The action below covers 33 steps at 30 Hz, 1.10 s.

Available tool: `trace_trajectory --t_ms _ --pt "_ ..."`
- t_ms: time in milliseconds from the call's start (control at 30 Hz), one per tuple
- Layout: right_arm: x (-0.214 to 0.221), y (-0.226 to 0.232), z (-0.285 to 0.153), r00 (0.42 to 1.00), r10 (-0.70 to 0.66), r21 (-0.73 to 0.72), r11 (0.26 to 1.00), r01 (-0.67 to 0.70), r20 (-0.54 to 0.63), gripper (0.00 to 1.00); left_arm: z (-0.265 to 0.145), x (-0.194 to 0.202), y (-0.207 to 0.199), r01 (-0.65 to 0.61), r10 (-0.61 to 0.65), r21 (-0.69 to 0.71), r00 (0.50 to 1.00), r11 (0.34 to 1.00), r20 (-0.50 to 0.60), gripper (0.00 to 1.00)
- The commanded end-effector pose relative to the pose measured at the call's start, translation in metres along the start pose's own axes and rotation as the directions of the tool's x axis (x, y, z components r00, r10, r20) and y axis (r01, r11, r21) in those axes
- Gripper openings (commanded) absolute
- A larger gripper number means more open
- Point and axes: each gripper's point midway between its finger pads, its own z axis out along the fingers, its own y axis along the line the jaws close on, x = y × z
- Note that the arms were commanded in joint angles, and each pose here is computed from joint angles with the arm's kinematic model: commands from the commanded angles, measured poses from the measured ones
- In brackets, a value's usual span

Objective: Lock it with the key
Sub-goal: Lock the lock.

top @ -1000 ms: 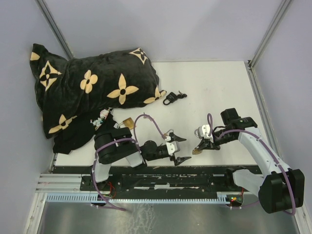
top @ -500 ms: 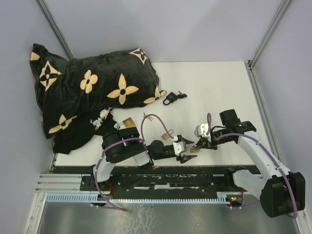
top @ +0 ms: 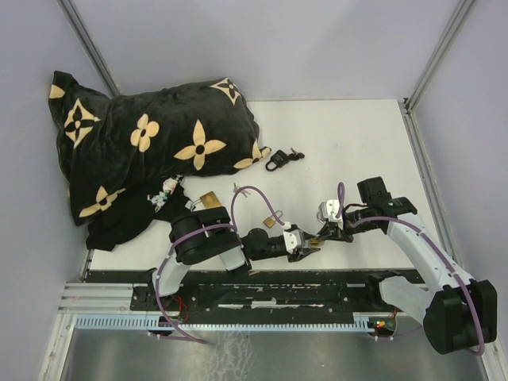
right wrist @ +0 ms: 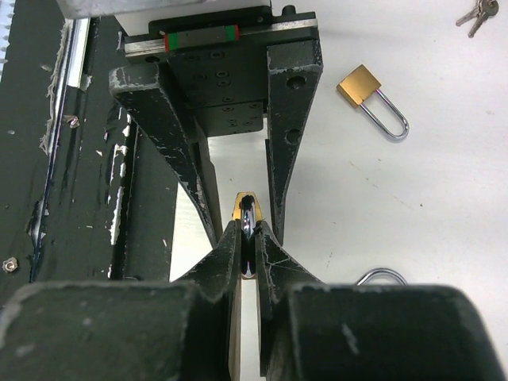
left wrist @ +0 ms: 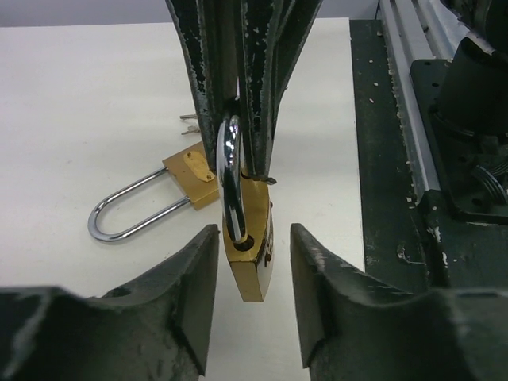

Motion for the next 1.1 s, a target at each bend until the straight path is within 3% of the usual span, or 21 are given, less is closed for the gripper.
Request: trace_trajectory --t_ms 0,167,233,300,567,900,1067 --pt "-0.018 -0.003 -0.001 0.997 -0.031 -0.007 0.999 0.032 0.066 0.02 0.007 -0.058 0.012 0.0 0.011 -0.048 0.977 0.999 0.213 0.44" --pt "-0.023 -0.003 -0.002 0.995 0.002 -0.007 1.0 -0.001 0.101 0.02 0.008 -0.059 0.007 0.014 -0.009 -0.022 0.976 1.0 0.218 0.41" --pt "-0.019 -0.003 -0.001 0.996 0.001 -0.007 1.0 0.0 0.09 0.02 0.007 -0.06 0.007 0.013 -0.008 -0.019 0.976 1.0 0.219 0.36" --pt "-0.015 -0.004 -0.001 0.997 0.002 -0.005 1.0 -0.002 0.077 0.02 0.008 -0.058 0.007 0.008 -0.005 -0.011 0.976 1.0 0.216 0.24" --pt "0.017 0.002 -0.001 0.998 -0.023 -0.047 0.999 0.02 -0.055 0.02 0.01 -0.04 0.008 -0.004 0.008 -0.018 0.983 1.0 0.182 0.03" --pt "0.038 0.007 -0.005 0.988 -0.007 -0.08 0.997 -0.006 -0.157 0.02 0.012 -0.024 0.007 0.028 -0.028 0.003 0.988 1.0 0.155 0.03" --pt "0.041 0.006 -0.005 0.985 0.011 -0.085 0.996 -0.026 -0.172 0.16 0.018 -0.008 0.001 0.042 -0.045 0.04 0.995 0.998 0.087 0.03"
